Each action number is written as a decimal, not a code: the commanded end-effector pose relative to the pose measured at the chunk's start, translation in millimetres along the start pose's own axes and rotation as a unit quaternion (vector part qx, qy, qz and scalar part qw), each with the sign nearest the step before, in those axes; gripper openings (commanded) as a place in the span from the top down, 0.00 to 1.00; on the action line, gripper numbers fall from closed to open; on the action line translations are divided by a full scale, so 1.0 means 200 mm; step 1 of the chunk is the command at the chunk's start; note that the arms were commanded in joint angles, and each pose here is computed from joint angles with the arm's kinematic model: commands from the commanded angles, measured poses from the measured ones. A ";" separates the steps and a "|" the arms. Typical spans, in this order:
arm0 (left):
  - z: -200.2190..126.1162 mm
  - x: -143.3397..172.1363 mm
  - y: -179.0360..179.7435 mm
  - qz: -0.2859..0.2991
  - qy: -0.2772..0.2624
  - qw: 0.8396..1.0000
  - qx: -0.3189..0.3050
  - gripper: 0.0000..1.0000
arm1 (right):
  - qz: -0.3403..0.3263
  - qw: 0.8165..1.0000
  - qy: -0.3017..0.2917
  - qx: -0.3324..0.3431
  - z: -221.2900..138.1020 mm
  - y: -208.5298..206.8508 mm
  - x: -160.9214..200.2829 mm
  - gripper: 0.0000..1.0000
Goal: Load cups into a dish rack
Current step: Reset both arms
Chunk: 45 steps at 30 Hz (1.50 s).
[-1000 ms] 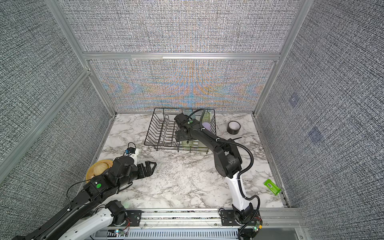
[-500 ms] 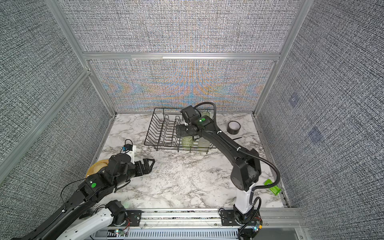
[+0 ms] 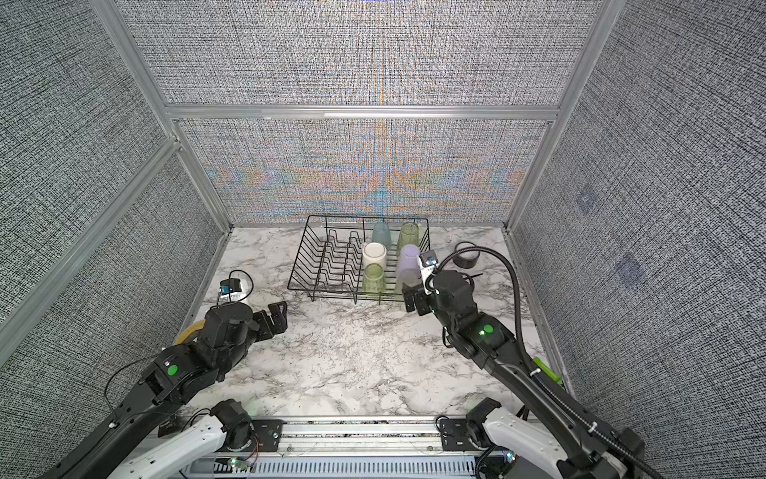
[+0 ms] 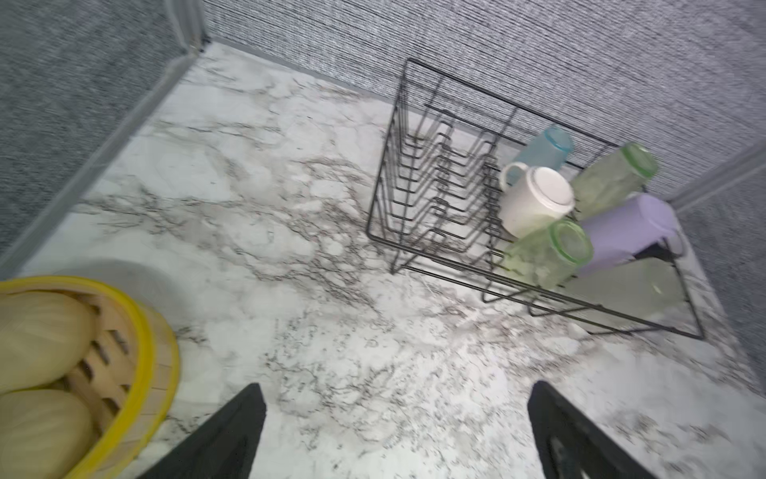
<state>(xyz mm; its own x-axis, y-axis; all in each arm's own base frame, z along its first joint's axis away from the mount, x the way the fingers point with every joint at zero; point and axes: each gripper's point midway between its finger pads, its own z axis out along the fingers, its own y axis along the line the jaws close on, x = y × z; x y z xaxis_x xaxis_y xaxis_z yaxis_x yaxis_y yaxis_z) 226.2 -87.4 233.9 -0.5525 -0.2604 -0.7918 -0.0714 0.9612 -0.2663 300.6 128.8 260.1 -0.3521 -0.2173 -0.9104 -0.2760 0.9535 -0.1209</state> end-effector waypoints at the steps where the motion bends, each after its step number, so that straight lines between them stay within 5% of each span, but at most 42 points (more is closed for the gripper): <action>1: 0.02 -0.04 0.13 -0.003 -0.051 0.997 -0.063 0.01 | 0.000 0.997 -0.038 0.070 -0.02 -0.17 0.03 0.01; 9: 0.08 -0.07 0.30 0.037 -0.171 0.974 -0.141 0.01 | 0.083 0.988 -0.051 0.121 0.01 -0.45 0.43 0.01; 14: 0.12 -0.11 0.29 0.118 -0.231 0.955 -0.145 0.01 | 0.088 0.989 -0.025 0.120 0.12 -0.48 0.60 0.01; 25: 0.38 -0.03 0.30 0.239 -0.216 0.940 -0.110 0.01 | 0.053 0.992 -0.042 0.102 0.32 -0.47 0.67 0.01; 31: 0.62 0.06 0.31 0.315 -0.143 0.935 -0.076 0.01 | 0.045 0.991 -0.081 0.094 0.41 -0.48 0.62 0.01; 36: 0.76 0.05 0.44 0.289 -0.118 0.945 -0.101 0.01 | 0.055 0.992 -0.070 0.091 0.56 -0.50 0.71 0.01; 45: 0.84 -0.06 0.42 0.208 -0.141 0.967 -0.032 0.01 | 0.072 0.993 0.011 0.094 0.65 -0.55 0.74 0.01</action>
<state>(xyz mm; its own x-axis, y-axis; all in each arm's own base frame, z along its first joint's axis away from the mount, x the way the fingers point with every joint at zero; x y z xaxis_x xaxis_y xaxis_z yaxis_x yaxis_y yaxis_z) 354.0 -5.6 110.6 -0.3830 0.2333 -0.8938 0.0082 0.9684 0.2492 396.0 19.7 93.7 -0.3471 -0.0840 -0.9341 -0.0545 0.9961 -0.0693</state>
